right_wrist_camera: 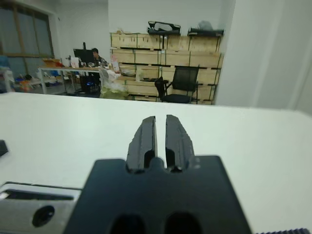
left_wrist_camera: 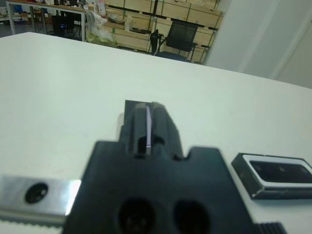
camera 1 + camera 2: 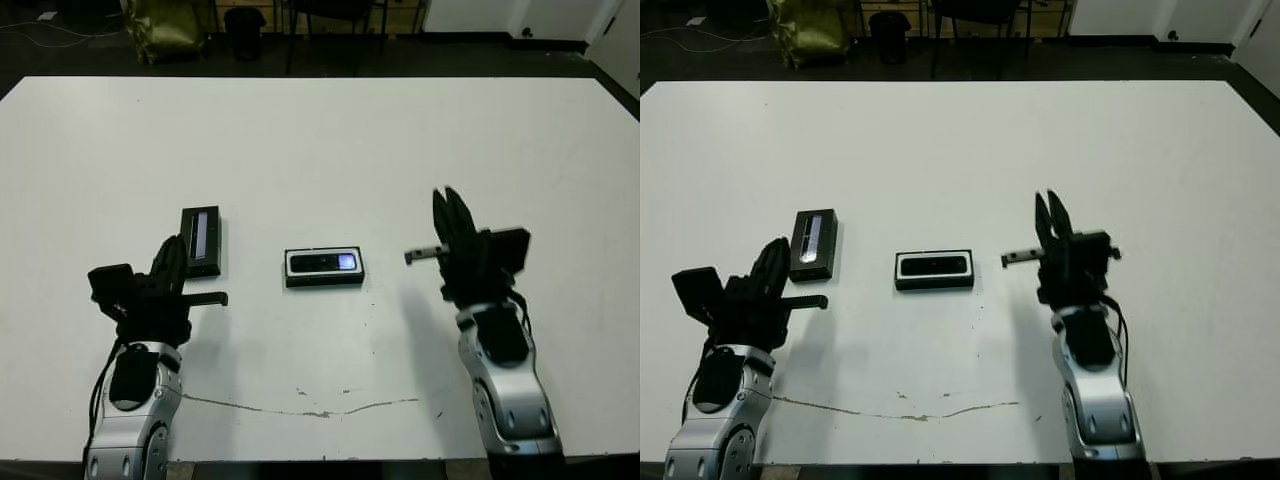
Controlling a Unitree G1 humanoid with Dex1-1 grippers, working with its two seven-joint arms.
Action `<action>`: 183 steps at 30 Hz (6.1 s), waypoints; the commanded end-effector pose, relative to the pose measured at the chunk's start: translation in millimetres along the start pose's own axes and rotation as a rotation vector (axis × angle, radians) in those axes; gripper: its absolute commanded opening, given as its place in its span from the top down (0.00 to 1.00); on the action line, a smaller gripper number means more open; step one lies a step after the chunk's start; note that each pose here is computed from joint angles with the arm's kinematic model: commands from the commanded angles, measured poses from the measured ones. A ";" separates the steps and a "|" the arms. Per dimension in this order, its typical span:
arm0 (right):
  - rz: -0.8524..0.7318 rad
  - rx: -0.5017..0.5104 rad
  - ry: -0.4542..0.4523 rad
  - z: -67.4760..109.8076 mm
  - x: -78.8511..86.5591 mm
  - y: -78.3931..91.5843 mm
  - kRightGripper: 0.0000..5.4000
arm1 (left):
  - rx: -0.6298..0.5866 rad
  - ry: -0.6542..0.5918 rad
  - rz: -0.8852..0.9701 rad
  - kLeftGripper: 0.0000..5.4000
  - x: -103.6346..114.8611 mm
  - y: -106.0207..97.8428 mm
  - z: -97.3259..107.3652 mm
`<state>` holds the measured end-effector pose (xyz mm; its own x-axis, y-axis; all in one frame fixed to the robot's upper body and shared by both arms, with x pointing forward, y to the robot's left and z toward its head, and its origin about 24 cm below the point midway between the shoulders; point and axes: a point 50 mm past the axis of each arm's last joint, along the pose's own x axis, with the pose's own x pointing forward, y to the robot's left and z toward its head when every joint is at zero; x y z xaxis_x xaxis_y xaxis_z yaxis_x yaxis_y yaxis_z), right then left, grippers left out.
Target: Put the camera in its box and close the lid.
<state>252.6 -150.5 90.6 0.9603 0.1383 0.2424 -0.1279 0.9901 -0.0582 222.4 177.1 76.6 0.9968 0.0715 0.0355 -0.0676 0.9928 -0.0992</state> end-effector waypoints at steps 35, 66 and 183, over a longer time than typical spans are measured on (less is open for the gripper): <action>-0.036 0.112 0.133 -4.1 -25.0 19.5 1.00 | 0.253 0.218 -0.043 0.00 13.1 -33.8 13.5; 0.007 0.111 0.154 -12.0 -31.4 24.7 1.00 | 0.214 0.306 0.093 0.00 26.7 -32.8 3.7; -0.086 0.079 0.194 -16.8 -29.9 13.0 1.00 | 0.601 0.025 -0.669 0.51 77.9 5.4 109.2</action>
<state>225.8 -137.8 69.3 0.9943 0.0706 0.0794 -0.0743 0.9963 0.0437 295.8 197.8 182.4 0.8584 -0.5051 -0.0901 0.4857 0.7436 0.4595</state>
